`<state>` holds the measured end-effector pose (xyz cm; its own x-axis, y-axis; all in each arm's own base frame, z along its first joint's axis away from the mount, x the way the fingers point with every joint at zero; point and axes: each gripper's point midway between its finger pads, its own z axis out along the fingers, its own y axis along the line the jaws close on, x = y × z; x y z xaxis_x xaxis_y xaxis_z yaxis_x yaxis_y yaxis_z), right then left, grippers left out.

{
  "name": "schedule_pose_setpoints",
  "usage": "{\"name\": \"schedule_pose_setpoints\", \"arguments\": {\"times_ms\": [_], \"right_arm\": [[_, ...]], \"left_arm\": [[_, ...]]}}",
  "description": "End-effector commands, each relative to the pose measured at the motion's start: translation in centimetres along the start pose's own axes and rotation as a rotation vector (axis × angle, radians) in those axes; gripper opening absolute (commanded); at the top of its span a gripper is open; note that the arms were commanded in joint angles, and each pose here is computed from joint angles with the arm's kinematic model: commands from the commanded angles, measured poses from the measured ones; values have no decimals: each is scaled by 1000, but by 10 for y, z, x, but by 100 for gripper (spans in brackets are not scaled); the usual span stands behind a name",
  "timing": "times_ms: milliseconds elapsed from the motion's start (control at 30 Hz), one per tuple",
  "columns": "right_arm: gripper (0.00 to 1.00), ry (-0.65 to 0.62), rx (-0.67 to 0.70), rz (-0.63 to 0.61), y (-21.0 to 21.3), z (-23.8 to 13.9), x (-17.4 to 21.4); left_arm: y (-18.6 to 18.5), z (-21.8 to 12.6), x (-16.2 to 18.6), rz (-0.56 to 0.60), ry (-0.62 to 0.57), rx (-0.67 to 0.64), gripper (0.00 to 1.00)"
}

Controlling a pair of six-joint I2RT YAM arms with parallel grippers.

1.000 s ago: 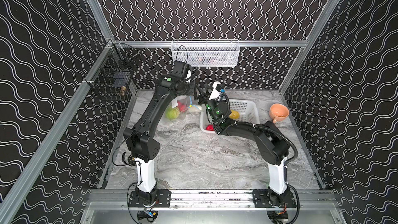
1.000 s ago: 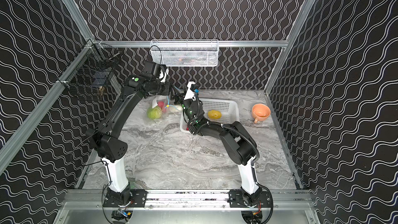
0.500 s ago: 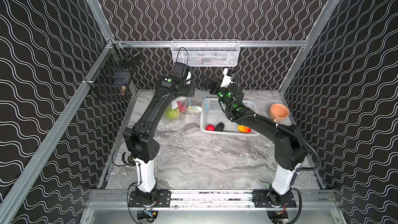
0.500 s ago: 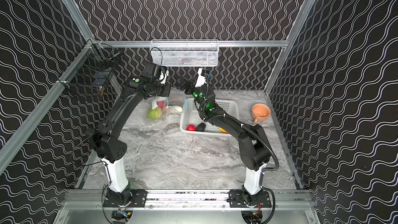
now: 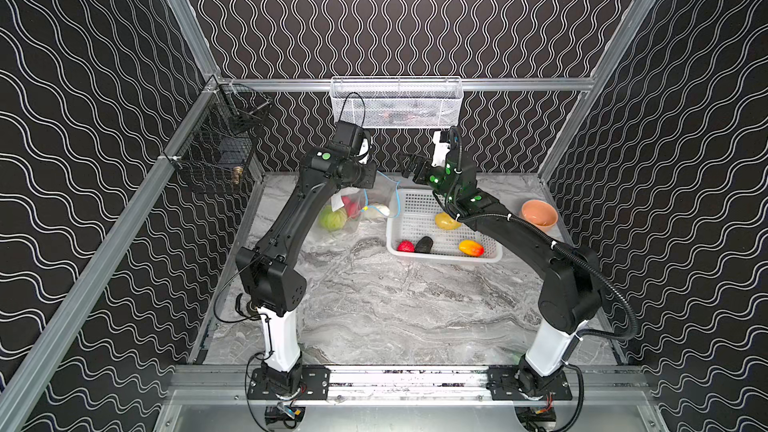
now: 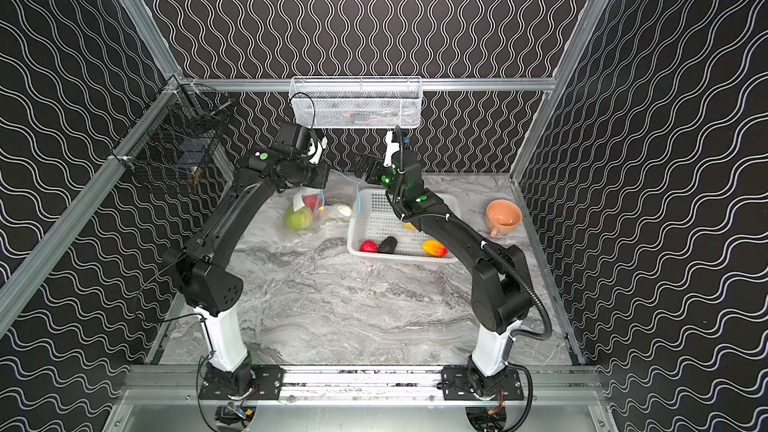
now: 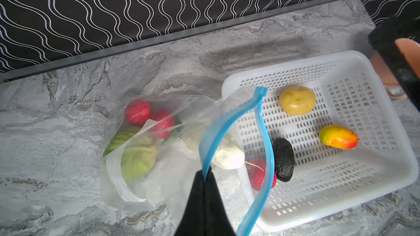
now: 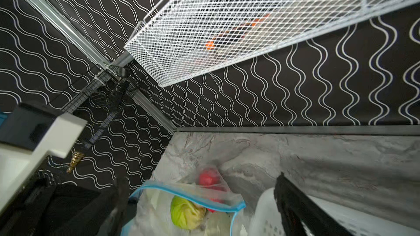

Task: Place the food in the zip-top bag and seal the zipper
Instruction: 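Withdraw the right gripper from the bag to above the yellow potato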

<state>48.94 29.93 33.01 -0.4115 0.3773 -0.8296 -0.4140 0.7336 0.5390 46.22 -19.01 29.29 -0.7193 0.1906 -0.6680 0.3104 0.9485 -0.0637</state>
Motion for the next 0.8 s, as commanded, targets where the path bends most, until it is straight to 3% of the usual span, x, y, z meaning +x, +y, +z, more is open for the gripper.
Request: {"name": "schedule_pose_setpoints", "arguments": {"times_ms": [0,767], "right_arm": [[99,62,37,-12,-7,-7,5],[99,313,304,-155,-83,-26,33]], "left_arm": [[-3,-5,-5,27,-25,10,0],[-3,-1,11,96,0,-23,0]]}}
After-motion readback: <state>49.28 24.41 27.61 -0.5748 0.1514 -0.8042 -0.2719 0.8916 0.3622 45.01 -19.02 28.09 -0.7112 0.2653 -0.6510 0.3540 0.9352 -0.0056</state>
